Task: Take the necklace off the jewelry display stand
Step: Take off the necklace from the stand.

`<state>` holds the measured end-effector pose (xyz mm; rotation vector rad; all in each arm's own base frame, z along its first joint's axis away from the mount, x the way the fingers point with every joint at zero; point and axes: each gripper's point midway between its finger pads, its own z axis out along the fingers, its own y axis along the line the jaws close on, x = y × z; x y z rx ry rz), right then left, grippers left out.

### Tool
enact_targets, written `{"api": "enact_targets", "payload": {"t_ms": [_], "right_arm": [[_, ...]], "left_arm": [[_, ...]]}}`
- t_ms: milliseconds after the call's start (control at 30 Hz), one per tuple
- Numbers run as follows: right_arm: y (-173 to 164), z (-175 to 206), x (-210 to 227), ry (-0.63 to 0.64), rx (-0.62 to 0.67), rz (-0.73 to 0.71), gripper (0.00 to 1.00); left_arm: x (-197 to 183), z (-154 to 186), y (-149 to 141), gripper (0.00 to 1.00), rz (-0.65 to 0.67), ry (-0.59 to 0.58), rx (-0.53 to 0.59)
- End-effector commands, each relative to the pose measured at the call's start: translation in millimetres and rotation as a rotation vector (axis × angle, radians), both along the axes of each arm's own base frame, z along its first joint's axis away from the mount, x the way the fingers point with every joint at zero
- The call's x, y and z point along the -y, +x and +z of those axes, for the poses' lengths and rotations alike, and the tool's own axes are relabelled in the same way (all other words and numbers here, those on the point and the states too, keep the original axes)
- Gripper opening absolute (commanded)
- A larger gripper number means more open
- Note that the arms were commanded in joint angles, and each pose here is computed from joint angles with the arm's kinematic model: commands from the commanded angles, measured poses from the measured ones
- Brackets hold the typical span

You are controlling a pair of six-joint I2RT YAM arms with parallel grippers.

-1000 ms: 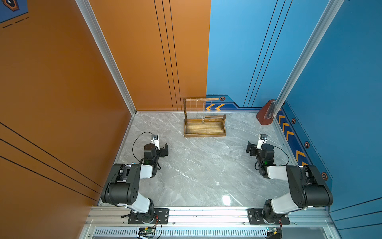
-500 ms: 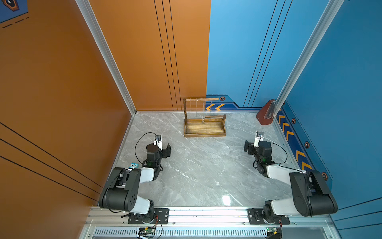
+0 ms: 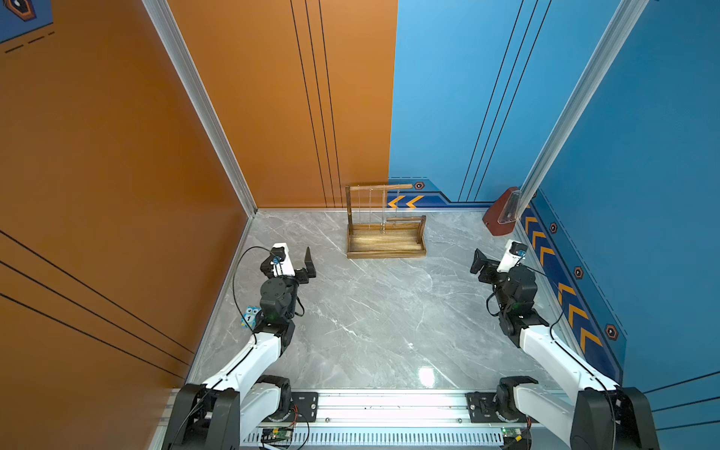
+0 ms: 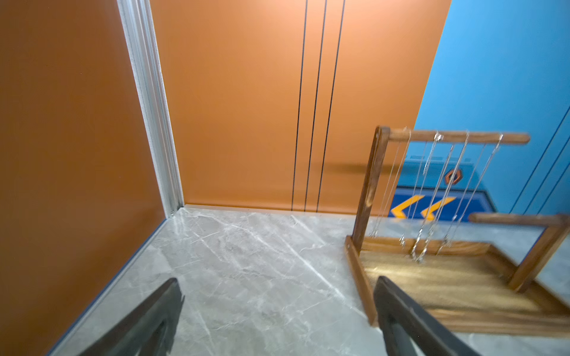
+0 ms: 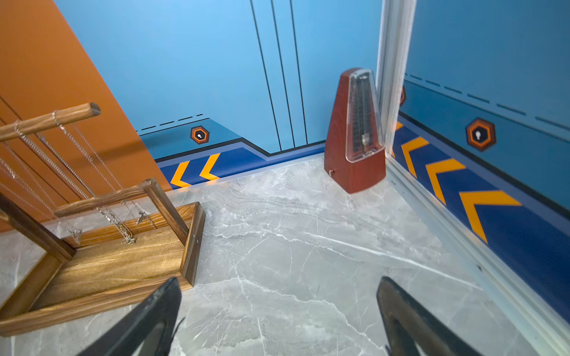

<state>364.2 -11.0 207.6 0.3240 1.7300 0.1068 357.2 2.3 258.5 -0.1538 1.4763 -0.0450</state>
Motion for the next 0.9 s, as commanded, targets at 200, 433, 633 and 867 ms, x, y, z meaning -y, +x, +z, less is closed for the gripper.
{"api": "enact_targets", "payload": {"t_ms": [200, 433, 633, 867], "right_arm": [[-18, -14, 43, 0.224, 0.005, -0.211, 1.00], [-16, -24, 46, 0.215, -0.018, -0.221, 1.00], [-15, -25, 44, 0.205, -0.026, -0.208, 1.00], [-9, -24, 35, 0.203, -0.040, -0.159, 1.00]], "left_arm": [[-8, 35, 24, 0.98, -0.273, -0.416, 0.002], [-64, -4, 22, 0.98, -0.041, -0.744, -0.007], [-42, -15, 47, 0.98, -0.170, -0.701, -0.144], [-1, -16, 51, 0.98, -0.182, -0.560, -0.307]]}}
